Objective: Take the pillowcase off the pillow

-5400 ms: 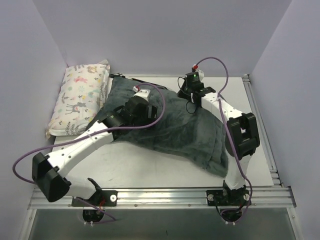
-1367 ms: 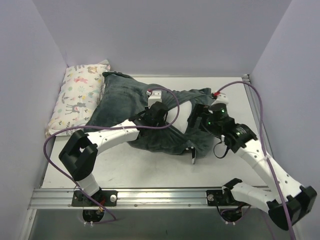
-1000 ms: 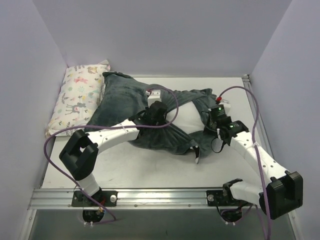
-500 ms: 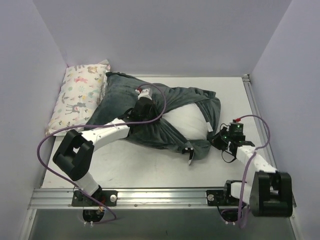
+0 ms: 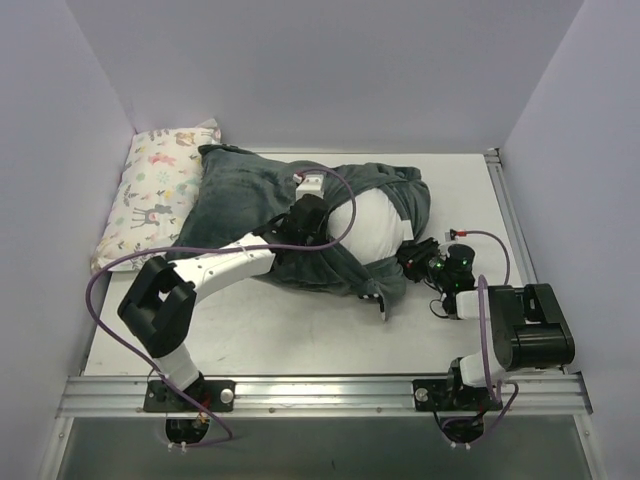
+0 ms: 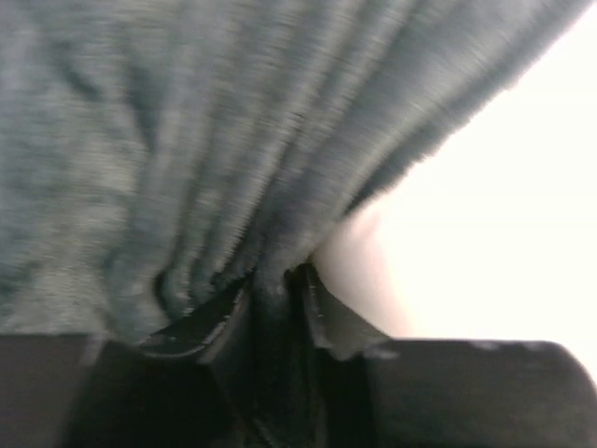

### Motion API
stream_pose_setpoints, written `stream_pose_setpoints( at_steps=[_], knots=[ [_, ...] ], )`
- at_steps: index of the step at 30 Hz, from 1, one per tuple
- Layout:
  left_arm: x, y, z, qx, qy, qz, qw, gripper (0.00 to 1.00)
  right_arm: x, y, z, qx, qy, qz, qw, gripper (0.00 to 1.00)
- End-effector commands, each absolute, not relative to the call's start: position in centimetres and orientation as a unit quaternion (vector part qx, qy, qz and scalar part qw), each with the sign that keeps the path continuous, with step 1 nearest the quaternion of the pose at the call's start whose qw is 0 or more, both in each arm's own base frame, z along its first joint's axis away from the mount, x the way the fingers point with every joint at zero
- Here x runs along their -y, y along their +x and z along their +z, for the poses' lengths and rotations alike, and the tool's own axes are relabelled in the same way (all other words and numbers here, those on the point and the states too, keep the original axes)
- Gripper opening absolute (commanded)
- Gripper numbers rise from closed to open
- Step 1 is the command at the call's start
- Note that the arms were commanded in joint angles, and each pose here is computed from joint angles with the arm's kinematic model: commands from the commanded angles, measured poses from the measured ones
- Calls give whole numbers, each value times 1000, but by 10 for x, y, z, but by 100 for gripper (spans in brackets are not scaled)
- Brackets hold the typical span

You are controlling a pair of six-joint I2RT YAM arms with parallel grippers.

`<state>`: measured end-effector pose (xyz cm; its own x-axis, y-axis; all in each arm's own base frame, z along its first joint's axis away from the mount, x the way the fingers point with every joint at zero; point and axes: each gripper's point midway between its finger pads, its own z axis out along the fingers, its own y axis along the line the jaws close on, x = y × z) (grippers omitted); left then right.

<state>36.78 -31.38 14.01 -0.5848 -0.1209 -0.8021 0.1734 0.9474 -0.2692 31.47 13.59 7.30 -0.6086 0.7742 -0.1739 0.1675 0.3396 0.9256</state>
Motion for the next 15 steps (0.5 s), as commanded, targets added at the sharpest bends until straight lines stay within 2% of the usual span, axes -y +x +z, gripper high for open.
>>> stream_pose_setpoints(
  at_steps=[1,2,4,5,8,12,15],
  knots=[
    [325,321,126,-905,110,-143,384,33,-185,315,225,-614,129,681,378,17],
    [323,319,128,-907,115,-138,380,41,-187,317,232,-608,131,689,372,15],
    [321,322,149,-900,117,-138,397,49,-191,322,242,-605,118,690,379,13],
    [319,321,156,-898,120,-138,400,59,-191,324,241,-611,113,680,389,11],
    [318,323,188,-885,126,-149,423,75,-195,326,234,-639,113,653,391,11],
    [321,321,228,-869,137,-157,449,86,-196,324,225,-679,104,605,402,10],
    [329,314,265,-851,145,-166,476,91,-201,323,229,-691,95,590,406,9]
  ],
)
